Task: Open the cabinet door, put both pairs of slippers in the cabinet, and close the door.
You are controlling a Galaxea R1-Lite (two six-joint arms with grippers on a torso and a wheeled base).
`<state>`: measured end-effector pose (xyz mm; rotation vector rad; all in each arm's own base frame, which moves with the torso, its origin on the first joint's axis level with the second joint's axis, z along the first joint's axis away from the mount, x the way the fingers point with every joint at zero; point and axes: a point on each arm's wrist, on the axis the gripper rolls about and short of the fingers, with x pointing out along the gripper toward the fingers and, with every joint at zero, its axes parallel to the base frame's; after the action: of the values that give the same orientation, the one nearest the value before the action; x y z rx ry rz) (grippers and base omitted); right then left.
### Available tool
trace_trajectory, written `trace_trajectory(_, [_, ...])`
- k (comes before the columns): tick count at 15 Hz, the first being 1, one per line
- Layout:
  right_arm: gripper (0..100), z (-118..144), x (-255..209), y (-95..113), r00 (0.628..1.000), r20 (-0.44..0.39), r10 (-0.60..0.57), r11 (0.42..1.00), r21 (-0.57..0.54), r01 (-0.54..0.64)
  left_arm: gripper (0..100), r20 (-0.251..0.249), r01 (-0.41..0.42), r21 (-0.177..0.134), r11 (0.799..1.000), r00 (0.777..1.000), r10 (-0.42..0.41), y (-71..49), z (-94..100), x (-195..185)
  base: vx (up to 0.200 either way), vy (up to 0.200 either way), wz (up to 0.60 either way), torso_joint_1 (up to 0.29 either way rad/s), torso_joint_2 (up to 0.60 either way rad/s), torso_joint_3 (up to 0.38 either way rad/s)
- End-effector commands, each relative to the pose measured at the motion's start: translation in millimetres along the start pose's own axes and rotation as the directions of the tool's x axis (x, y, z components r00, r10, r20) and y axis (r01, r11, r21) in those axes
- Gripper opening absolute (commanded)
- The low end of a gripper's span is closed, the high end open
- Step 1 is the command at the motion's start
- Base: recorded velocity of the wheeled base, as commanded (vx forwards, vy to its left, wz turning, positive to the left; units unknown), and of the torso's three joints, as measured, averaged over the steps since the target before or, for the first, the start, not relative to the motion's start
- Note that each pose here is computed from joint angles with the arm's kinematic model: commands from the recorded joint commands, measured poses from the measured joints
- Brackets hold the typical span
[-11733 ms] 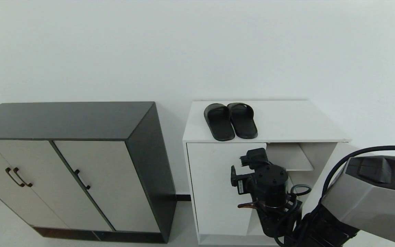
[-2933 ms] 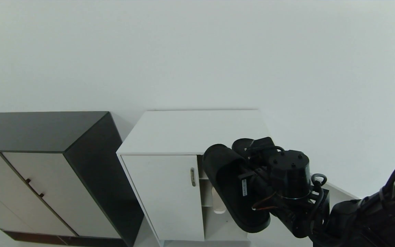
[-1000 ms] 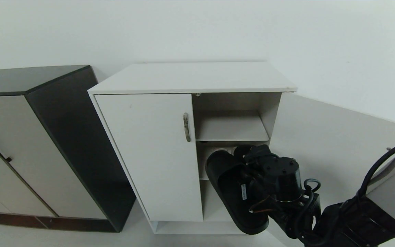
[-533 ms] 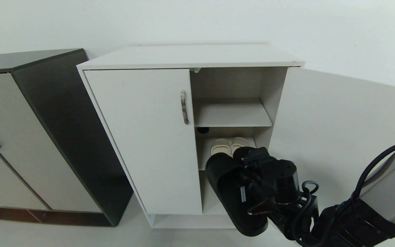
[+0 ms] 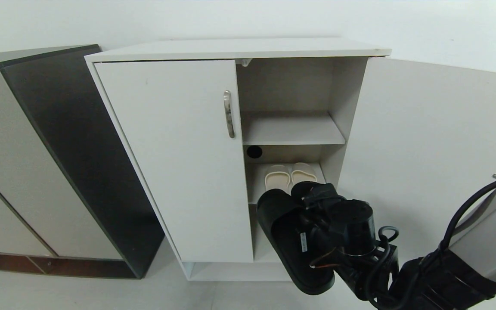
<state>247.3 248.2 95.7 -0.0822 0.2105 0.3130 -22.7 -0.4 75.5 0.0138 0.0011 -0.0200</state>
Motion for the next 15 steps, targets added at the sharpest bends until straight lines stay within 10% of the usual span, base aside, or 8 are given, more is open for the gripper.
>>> trace_trajectory(1, [0, 0, 0, 2, 1.000, 0.006, 0.002, 1.000, -0.019, -0.002, 0, 0.000, 0.000, 0.000, 1.000, 1.000, 0.000, 0.0, 0.0, 0, 0.000, 0.000, 0.00, 0.000, 0.00, 0.000])
trace_trajectory(15, [0, 132, 8, 47, 0.931, -0.083, -0.355, 0.913, 0.182, 0.364, 0, 0.000, -0.002, 0.000, 1.000, 1.000, 0.002, 0.0, 0.0, 0, 0.000, 0.000, 0.00, 0.000, 0.00, 0.000])
